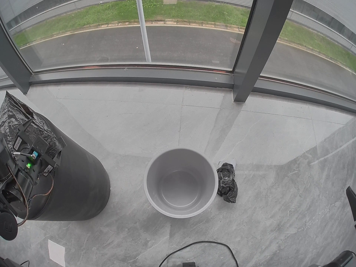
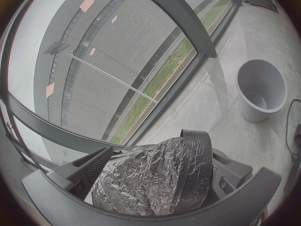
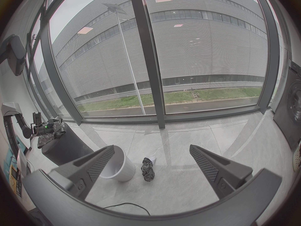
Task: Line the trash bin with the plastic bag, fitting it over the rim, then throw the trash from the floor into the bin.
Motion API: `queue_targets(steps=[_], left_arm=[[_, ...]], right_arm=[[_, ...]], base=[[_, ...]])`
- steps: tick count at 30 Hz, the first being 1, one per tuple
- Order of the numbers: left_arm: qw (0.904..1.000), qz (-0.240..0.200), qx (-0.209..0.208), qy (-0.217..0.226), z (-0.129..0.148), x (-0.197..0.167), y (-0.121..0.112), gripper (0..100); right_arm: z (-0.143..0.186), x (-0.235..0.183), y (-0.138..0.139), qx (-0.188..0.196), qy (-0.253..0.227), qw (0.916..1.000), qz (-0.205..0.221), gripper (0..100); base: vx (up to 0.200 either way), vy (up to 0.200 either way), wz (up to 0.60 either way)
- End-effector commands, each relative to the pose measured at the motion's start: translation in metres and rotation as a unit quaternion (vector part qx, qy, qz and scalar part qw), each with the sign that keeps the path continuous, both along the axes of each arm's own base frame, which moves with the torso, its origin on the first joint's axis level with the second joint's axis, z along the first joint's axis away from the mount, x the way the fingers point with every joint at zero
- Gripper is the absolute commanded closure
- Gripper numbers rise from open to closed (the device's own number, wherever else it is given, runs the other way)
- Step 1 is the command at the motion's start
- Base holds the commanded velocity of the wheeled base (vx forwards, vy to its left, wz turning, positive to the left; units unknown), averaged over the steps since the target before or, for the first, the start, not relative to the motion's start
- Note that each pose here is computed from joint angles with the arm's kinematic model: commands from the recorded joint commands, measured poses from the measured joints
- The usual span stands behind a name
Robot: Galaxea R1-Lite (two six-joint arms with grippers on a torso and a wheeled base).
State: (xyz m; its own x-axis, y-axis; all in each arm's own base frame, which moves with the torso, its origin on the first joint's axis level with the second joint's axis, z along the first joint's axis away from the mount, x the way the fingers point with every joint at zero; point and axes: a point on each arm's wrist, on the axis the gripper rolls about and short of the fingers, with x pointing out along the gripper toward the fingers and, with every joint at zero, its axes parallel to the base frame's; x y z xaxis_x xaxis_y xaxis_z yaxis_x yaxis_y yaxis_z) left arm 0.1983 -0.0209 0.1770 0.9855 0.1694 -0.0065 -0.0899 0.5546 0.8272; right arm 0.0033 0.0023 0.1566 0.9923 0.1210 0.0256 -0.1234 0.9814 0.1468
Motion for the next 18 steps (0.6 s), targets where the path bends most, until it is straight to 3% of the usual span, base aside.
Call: queue_targets(steps=[1,2,18], left_arm=[[0.9999,0.008,0.001,0.007,-0.0088,0.0080,-0.0008,0],[0.9999,0.008,0.001,0.007,-0.0106,0.0094,-0.0010,100],[0.9999,0.008,-0.005,-0.009,-0.0071,0.0076,-0.0008,100]], right_arm=[[-0.0004,-0.0004,0.0000,0.000,-0.002,1.0000,0.001,0],[-0.0006,-0.0004,0.0000,0.000,-0.001,1.0000,0.001,0],[-0.0037,0.0001,0.0000,-0.001,0.004,1.0000,0.001,0]], base=[[0.000,0.000,0.00],[0.000,0.000,0.00],[0.000,0.000,0.00]])
